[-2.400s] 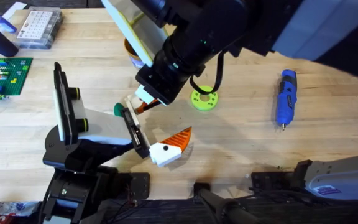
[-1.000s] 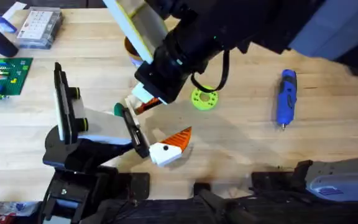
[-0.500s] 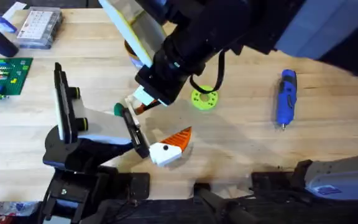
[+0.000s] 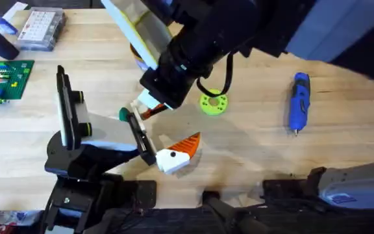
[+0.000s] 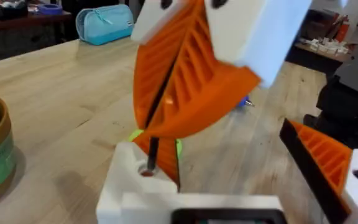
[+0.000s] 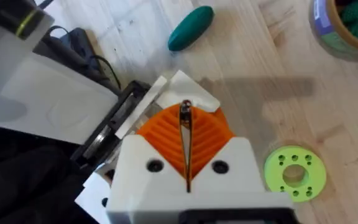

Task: Pick up the gripper from the table and insert it into the empty holder that is missing its gripper. Then pick up a screw, insert it into the mounting hole, and use the screwdriver to tighten it. Finally, clean up the table by picking up the vegetable and placing it into the bucket.

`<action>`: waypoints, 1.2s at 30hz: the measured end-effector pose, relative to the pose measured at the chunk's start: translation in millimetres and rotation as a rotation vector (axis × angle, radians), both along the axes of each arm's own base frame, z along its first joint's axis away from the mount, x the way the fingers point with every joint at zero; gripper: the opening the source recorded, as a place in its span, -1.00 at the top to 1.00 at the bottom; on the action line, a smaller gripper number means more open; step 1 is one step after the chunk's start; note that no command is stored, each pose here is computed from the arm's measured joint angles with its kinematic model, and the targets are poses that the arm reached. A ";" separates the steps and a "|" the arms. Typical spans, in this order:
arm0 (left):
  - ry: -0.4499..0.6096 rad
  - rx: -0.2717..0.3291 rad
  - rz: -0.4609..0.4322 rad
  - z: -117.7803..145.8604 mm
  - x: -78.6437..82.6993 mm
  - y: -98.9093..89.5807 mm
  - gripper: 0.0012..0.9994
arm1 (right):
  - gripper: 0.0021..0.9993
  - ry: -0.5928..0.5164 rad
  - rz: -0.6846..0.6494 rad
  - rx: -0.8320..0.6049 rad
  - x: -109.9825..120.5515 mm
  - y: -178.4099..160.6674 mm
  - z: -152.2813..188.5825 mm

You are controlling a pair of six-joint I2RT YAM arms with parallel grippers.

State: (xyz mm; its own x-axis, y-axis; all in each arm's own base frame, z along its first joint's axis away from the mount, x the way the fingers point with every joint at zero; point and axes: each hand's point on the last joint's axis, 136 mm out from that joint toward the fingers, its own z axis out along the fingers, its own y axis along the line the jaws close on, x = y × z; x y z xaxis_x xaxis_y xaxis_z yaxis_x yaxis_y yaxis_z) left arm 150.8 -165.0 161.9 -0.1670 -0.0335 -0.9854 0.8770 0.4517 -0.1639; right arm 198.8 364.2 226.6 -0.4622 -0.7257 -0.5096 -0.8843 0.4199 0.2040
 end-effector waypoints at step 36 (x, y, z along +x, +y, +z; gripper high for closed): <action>0.001 0.000 0.000 0.0 0.0 0.0 -0.99 | 0.99 0.005 0.016 -0.024 1.9 2.5 -11.0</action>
State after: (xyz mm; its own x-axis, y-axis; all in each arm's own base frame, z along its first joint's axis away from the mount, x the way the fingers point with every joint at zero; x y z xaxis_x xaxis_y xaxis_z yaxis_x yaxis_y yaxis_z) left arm 150.8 -164.9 161.9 -0.1677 -0.0338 -0.9853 0.8768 0.4518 -0.1647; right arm 200.7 366.7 215.6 -0.4527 -0.7451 -0.4898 -0.8900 0.4106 0.1981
